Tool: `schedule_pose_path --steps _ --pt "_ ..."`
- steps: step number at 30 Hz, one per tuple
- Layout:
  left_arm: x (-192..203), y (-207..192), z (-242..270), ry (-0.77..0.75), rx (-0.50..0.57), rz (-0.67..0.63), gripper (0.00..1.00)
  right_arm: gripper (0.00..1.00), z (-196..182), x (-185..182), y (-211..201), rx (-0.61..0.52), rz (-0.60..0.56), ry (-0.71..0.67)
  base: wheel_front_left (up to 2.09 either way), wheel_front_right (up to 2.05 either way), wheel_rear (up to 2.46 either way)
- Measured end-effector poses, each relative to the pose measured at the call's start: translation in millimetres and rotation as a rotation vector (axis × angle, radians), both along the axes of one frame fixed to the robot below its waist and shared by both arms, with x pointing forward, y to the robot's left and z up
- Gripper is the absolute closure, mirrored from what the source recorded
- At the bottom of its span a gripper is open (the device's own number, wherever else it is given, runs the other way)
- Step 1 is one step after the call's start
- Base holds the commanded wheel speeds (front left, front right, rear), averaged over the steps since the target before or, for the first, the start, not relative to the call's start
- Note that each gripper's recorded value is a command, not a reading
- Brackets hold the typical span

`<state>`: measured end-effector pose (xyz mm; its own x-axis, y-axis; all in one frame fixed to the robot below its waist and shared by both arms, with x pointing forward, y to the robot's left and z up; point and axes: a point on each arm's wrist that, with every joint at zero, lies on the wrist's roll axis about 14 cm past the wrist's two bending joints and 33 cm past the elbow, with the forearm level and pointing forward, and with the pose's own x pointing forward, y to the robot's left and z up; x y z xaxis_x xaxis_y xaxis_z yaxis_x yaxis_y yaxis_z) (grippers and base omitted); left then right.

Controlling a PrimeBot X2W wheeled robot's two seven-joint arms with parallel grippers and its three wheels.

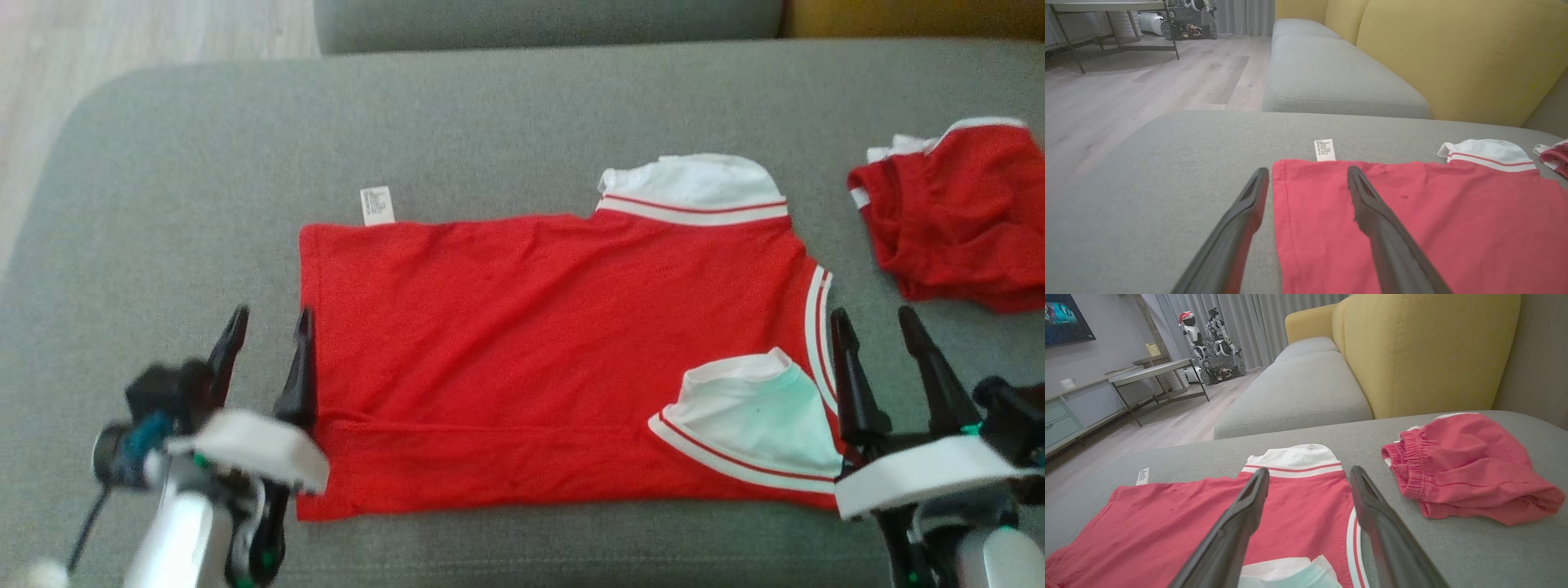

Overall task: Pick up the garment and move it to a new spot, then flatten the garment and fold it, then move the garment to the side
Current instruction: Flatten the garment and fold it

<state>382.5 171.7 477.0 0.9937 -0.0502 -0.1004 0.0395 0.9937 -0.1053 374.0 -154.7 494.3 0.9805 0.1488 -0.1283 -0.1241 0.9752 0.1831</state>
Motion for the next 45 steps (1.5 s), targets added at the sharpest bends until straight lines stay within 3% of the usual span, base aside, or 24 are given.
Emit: schedule_pose_path --steps 11,15,21,22,23,24,32,38,42,45 --pt "96 -7 -36 0.138 -0.056 -0.081 0.00 0.00 -12 49 8 0.009 0.020 0.008 0.00 0.00 0.00" --pt "107 0 -84 0.291 -0.076 -0.081 0.00 0.00 -31 54 8 0.017 0.017 0.050 0.00 0.00 0.00" --pt "110 -3 -114 0.395 -0.109 -0.089 0.00 0.00 -43 53 -2 0.012 -0.010 0.077 0.00 0.00 0.00" --pt "112 -5 -114 0.396 -0.110 -0.096 0.09 0.00 -43 53 -3 0.017 -0.014 0.078 0.00 0.00 0.00" --pt "113 -4 -114 0.399 -0.111 -0.095 0.60 0.00 -42 54 -4 0.016 -0.017 0.075 0.00 0.00 0.00" --pt "113 -4 -114 0.401 -0.110 -0.094 1.00 0.00 -40 57 -5 0.016 -0.020 0.067 0.00 0.00 0.00" --pt "107 -3 -113 0.375 -0.085 -0.104 1.00 0.00 -23 85 -8 0.012 -0.020 0.010 0.00 0.00 0.00" --pt "115 -6 -101 0.327 -0.085 -0.106 1.00 0.00 -13 136 -7 -0.003 0.030 -0.012 0.00 0.00 0.00" --pt "124 -11 -92 0.288 -0.093 -0.111 1.00 0.00 -15 176 9 -0.041 0.110 0.034 0.00 0.00 0.00" --pt "125 -12 -91 0.280 -0.098 -0.114 1.00 0.00 -39 190 26 -0.108 0.187 0.147 0.00 0.00 0.00"
